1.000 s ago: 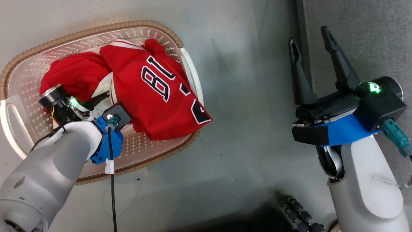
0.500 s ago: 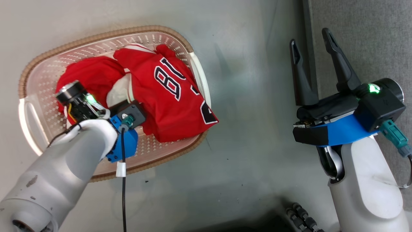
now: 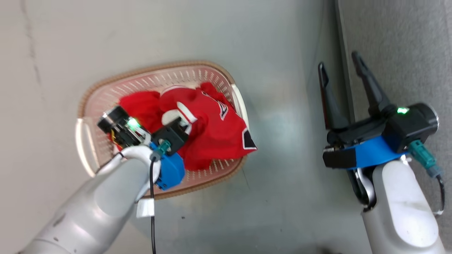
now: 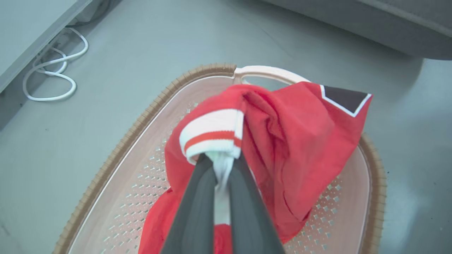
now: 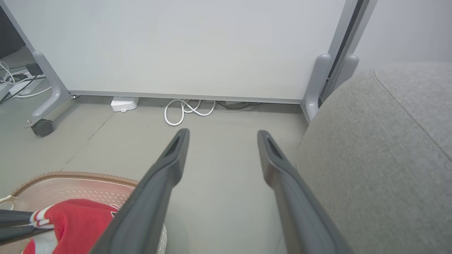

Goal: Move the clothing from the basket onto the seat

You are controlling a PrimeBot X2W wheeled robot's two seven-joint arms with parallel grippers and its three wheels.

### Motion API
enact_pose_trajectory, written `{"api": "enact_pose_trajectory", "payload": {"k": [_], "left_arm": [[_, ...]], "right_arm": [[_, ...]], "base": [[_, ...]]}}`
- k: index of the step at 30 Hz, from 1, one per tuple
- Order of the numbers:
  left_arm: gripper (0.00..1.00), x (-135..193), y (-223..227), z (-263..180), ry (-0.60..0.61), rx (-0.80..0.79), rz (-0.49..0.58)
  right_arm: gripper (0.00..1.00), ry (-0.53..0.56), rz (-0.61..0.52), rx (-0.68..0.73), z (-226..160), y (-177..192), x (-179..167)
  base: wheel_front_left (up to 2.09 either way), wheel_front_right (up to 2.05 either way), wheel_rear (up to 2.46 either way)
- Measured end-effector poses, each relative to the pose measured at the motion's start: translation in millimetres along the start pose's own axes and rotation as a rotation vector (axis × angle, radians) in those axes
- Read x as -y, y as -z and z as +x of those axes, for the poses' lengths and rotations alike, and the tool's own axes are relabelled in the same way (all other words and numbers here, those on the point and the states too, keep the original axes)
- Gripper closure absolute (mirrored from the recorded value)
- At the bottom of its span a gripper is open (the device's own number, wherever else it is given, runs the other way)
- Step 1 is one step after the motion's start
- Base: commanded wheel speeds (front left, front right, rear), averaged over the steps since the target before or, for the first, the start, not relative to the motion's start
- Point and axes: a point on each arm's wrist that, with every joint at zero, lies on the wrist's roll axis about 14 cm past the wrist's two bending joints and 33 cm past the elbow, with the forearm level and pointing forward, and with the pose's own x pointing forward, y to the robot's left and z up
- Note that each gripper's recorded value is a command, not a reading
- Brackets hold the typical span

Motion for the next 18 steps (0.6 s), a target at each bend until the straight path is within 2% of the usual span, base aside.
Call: {"api": "enact_pose_trajectory", "payload": {"k": [5,18], "left_arm": [[1.00,1,-36,-24,-0.062,0.094,-0.022],[1.00,-23,-154,-105,-0.307,0.436,-0.042]], "right_arm": [[0.00,-0.017,0.005,0.037,-8,-23,-10],[0.00,-0.030,0.016,0.134,-46,-79,-25]], "base": [[0.00,0.00,0.00],[0.00,0.00,0.00]]}}
